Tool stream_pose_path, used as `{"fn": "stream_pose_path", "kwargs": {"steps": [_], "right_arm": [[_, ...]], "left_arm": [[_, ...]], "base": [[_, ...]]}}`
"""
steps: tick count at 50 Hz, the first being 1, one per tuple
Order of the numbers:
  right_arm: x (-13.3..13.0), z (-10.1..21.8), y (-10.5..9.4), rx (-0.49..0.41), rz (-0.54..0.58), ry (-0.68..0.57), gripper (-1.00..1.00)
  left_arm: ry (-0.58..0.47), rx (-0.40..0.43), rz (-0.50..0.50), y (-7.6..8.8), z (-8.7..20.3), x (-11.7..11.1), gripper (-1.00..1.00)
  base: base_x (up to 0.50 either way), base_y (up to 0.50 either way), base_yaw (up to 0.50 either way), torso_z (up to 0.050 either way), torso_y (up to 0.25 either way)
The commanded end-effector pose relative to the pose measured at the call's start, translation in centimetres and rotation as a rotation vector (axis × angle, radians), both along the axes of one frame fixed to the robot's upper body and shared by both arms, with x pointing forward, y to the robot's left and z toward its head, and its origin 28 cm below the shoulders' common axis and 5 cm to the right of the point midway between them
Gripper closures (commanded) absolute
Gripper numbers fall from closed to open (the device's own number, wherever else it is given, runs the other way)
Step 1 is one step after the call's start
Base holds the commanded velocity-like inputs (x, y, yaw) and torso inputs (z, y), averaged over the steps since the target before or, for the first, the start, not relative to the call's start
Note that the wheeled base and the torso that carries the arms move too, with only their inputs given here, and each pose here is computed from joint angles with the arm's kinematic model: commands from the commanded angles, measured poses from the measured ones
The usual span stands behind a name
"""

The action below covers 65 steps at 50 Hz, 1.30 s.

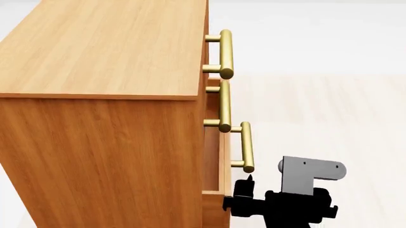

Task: Put the bowl in the bottom drawer of the cabinet and close it.

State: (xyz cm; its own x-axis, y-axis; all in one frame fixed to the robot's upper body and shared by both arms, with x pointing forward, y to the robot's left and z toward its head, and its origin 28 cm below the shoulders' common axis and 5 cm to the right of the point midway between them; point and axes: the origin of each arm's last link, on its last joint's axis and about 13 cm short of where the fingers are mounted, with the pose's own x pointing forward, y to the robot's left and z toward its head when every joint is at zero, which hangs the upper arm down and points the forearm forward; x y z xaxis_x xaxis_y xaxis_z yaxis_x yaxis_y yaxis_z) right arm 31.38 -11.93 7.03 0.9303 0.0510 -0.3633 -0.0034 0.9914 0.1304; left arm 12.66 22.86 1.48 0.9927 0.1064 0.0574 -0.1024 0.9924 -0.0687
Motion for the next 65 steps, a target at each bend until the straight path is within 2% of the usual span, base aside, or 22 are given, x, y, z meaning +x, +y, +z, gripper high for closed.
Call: {"fn": "stream_pose_path", "kwargs": {"steps": [1,16,33,57,63,64,65], "right_arm": [[-0.1,0.1,-0.7,-0.092,-0.004,0.002,-1.00],[-0.7,-0.5,0.6,-0.078,0.042,0.017,-1.00],[-0.9,-0.5,0.9,-0.078,0.059,0.017,-1.00],[-1.2,0.2,2.4,-0.138,0.151,-0.041,-1.00],[-1.5,0.5,2.6,-0.103,0.190,-0.027,-1.00],[-1.6,0.5,2.7,-0.068,0.231,-0.016,-1.00],[-1.7,0.5,2.7,-0.070,0.245,-0.020,-1.00]], "left_arm": [[0.000,-0.001,0.000,0.0,0.0,0.0,-1.00],[-0.001,0.001,0.000,0.1,-0.2,0.1,-1.00],[-0.001,0.000,-0.001,0.0,0.2,-0.2,-1.00],[-0.001,-0.002,-0.002,0.0,0.0,0.0,-1.00],[-0.002,-0.002,-0.001,0.0,0.0,0.0,-1.00],[-0.001,-0.003,-0.001,0.1,0.0,0.0,-1.00],[-0.001,-0.003,-0.001,0.1,0.0,0.0,-1.00]], "base": [[0.00,0.00,0.00,0.000,0.000],[0.00,0.00,0.00,0.000,0.000],[0.00,0.00,0.00,0.000,0.000],[0.00,0.00,0.00,0.000,0.000],[0.00,0.00,0.00,0.000,0.000],[0.00,0.00,0.00,0.000,0.000],[0.00,0.00,0.00,0.000,0.000]]}}
